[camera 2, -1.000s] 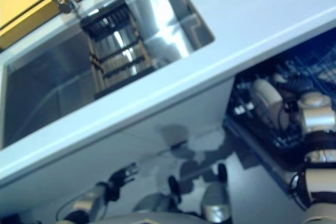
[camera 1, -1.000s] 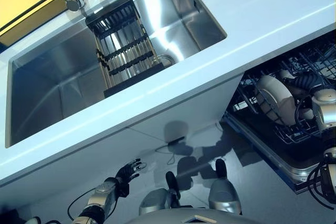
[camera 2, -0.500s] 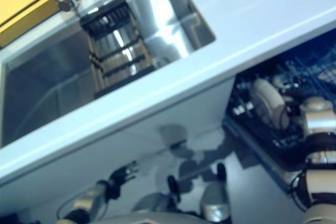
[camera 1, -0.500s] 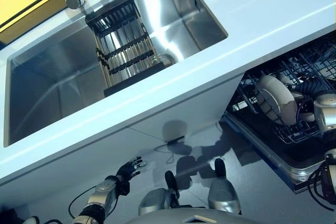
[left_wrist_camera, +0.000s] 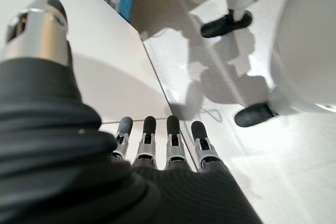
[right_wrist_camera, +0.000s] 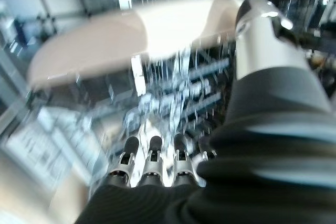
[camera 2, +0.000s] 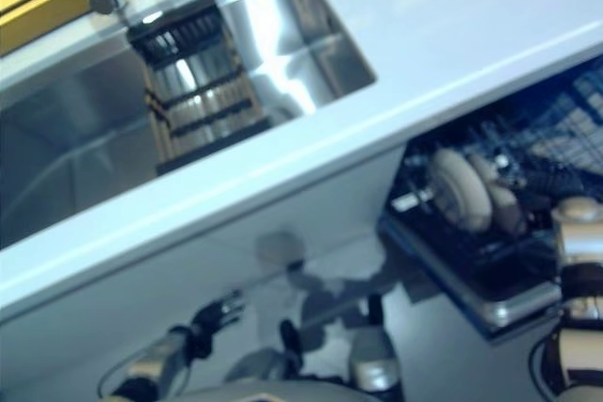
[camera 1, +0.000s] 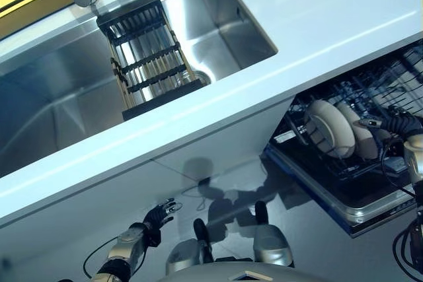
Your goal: Take plates into dishwasher
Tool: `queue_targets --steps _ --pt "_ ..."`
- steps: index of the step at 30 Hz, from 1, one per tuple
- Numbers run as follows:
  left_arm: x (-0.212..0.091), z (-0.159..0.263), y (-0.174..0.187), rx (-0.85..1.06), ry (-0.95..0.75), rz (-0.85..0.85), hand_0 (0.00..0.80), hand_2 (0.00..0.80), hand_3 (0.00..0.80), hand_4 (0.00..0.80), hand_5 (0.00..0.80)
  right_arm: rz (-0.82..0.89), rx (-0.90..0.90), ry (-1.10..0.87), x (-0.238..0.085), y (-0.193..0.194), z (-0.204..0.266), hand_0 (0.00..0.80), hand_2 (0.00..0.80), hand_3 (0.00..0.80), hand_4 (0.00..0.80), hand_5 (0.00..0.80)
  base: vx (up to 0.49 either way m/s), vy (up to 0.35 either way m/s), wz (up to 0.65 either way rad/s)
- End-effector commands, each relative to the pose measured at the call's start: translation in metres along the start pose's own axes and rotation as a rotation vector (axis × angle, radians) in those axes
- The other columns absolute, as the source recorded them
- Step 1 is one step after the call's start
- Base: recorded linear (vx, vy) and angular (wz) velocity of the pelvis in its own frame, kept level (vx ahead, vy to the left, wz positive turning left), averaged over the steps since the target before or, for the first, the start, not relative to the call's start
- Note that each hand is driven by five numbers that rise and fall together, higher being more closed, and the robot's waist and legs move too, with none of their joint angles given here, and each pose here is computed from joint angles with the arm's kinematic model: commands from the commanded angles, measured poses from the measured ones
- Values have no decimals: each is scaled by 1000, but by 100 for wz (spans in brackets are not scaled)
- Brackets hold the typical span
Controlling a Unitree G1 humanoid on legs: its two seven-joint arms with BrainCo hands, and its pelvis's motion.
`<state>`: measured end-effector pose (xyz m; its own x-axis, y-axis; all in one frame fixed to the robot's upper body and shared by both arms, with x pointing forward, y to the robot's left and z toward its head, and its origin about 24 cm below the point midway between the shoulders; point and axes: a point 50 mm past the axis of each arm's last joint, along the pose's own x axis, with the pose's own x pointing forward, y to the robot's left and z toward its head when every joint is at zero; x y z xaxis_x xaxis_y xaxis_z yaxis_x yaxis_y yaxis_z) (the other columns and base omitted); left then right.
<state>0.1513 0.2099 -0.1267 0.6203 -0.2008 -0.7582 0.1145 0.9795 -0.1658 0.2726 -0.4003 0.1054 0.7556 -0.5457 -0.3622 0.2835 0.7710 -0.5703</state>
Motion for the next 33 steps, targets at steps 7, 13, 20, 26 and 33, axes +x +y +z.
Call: queue_targets --steps 7,13,20,26,33 --pt "-9 -22 22 -30 83 128 0 0 0 0 0 -36 -10 -72 -18 -24 -11 0 0 0 0 0 20 48 -11" --pt "-14 -32 27 -97 82 199 0 0 0 0 0 26 84 -189 -28 -12 0 0 0 0 0 0 27 74 -56" --pt "-22 -27 45 -6 119 259 0 0 0 0 0 46 223 -258 -36 12 -1 0 0 0 0 0 -165 1 -46" --pt "-32 -24 68 -85 109 359 0 0 0 0 0 63 303 -215 -31 30 -9 0 0 0 0 0 -258 -205 -1" --pt "-24 0 67 -162 11 373 0 0 0 0 0 -15 420 -128 -31 32 -31 0 0 0 0 0 -190 -236 8"
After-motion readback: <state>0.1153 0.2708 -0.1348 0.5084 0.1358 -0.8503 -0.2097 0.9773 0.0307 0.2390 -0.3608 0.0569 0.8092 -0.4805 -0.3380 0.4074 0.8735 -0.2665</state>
